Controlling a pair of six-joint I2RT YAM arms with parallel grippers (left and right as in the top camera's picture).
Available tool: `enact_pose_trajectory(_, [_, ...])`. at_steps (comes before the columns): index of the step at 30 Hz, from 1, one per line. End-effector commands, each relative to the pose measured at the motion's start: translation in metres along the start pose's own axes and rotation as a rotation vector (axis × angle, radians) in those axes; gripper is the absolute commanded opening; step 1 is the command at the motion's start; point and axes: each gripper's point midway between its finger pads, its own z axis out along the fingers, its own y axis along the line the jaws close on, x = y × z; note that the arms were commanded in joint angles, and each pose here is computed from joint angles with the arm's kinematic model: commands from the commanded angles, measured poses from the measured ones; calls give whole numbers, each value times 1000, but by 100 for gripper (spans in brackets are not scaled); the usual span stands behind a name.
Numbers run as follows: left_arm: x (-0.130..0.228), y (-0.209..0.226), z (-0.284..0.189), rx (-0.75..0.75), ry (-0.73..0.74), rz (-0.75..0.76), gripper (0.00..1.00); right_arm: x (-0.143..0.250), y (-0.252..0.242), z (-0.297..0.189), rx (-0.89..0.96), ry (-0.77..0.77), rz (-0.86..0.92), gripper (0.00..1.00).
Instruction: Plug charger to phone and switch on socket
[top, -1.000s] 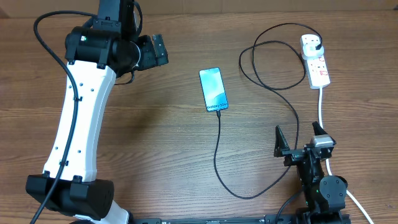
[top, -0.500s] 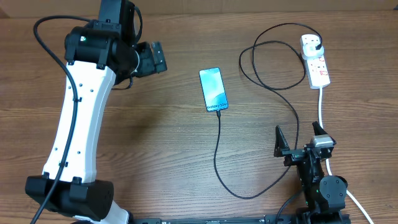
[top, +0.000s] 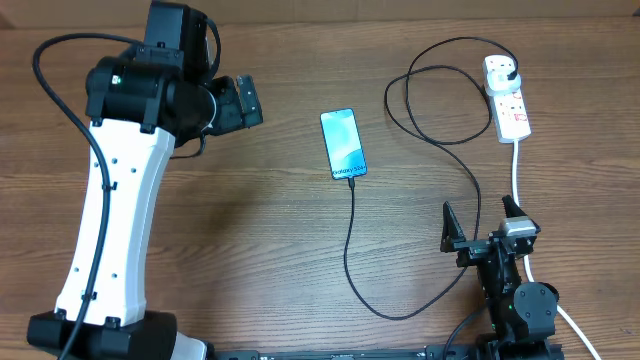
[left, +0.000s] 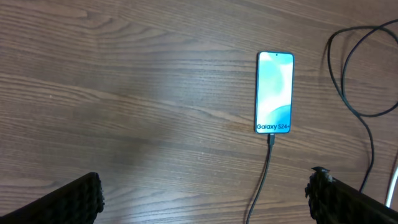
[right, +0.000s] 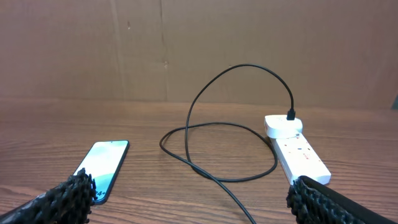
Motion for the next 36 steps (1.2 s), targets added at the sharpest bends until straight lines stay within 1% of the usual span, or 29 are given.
enact_pose_trajectory(1, [9, 4, 0, -8, -9, 0, 100, 1, 1, 0, -3, -6, -1, 100])
enact_pose_trajectory(6, [26, 13, 6, -18, 7, -1, 100, 1, 1, 0, -3, -6, -1, 100])
enact_pose_trajectory(10, [36, 28, 5, -72, -3, -2, 100, 1, 1, 0, -3, -6, -1, 100])
enact_pose_trajectory(16, [60, 45, -3, -94, -5, -8, 100, 1, 1, 0, -3, -6, -1, 100])
enact_pose_trajectory(21, [68, 55, -14, -99, -37, -19, 100, 1, 1, 0, -3, -6, -1, 100])
enact_pose_trajectory(28, [82, 65, -24, -88, -76, -31, 100, 1, 1, 0, -3, -6, -1, 100])
enact_pose_trajectory(33, [92, 68, -6, -48, -136, -21, 100, 1, 1, 0, -3, -6, -1, 100])
enact_pose_trajectory(36, [99, 61, 6, 30, -176, 39, 100, 1, 1, 0, -3, -6, -1, 100])
